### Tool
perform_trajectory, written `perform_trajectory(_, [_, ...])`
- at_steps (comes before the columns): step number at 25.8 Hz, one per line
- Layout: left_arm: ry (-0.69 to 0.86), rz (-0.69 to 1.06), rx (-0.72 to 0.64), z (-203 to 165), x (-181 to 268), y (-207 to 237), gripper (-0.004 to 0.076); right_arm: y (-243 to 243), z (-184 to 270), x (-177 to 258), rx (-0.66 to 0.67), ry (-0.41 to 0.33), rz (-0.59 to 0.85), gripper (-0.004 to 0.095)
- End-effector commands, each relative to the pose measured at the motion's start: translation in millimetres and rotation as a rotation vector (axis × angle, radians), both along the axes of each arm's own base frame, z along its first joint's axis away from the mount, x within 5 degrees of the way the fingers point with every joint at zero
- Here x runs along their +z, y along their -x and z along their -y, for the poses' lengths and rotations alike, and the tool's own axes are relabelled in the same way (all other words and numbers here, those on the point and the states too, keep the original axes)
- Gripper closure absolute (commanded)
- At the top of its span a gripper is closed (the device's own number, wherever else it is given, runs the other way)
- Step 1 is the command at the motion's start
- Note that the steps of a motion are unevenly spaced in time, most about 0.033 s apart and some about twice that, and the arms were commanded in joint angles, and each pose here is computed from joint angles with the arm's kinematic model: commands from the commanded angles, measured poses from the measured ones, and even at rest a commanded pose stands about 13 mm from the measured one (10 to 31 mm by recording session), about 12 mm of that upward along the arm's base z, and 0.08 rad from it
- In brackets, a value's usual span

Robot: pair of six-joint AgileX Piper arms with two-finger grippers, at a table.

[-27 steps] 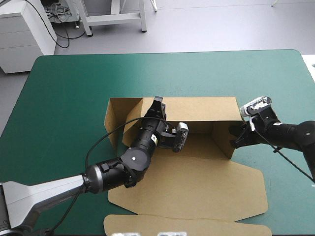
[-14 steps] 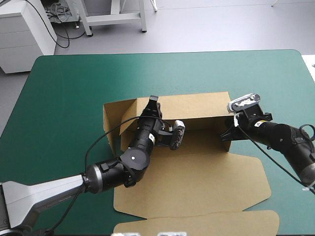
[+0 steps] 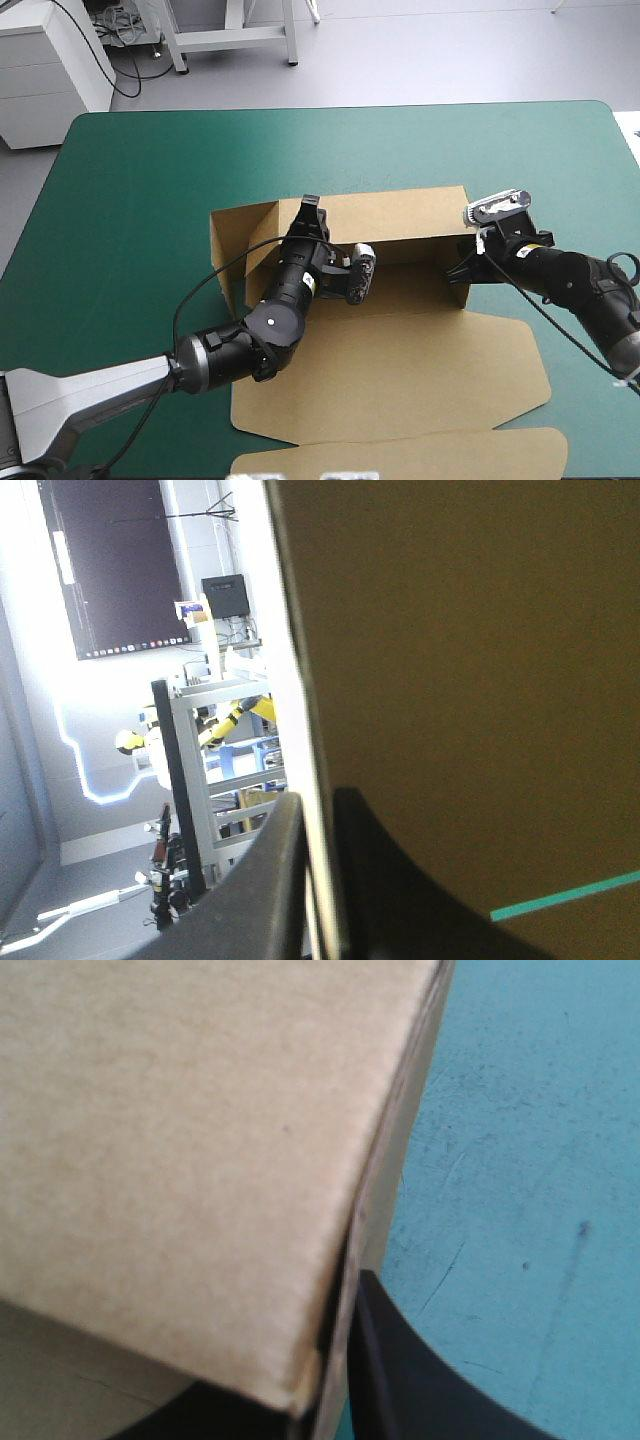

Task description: Fold the box

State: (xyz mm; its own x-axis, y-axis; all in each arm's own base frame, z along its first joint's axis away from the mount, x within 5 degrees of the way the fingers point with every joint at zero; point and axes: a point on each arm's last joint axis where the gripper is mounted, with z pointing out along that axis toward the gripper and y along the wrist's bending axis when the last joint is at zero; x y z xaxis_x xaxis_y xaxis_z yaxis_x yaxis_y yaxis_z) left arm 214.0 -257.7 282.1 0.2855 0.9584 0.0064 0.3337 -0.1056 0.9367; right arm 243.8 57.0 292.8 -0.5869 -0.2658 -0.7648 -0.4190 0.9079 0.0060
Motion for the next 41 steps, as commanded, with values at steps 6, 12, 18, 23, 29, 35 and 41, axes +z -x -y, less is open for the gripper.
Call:
perform_trajectory(6, [0.246,-0.034,-0.035,9.9,6.9,5.5,0.0395,5.5,-8.0,9.8,0.017,-0.068,-0.02,0.09])
perform_trajectory(12, [0.372,0.029,-0.077,20.8,22.7,17.2,0.0366,4.7,-5.5,15.7,0.0,-0.037,-0.044,0.09])
perform_trajectory(18, [0.405,0.131,-0.083,30.0,40.0,55.8,0.0367,1.1,-1.2,39.9,-0.044,-0.004,-0.043,0.09])
perform_trajectory(23, [0.467,0.159,-0.181,35.2,59.8,101.1,0.037,-5.8,-1.0,53.0,-0.06,0.007,-0.065,0.09])
perform_trajectory(29, [0.597,0.217,-0.203,17.6,100.5,132.0,0.0599,-29.0,-6.6,48.3,-0.055,0.012,-0.192,0.09])
perform_trajectory(35, [0.848,0.264,0.011,-47.8,170.5,91.7,0.0727,-89.8,-18.5,43.7,-0.048,0.017,-0.284,0.09])
perform_trajectory(41, [0.915,0.004,0.43,-124.1,155.3,8.5,0.0727,-154.6,-29.9,35.7,-0.052,0.01,-0.282,0.0899])
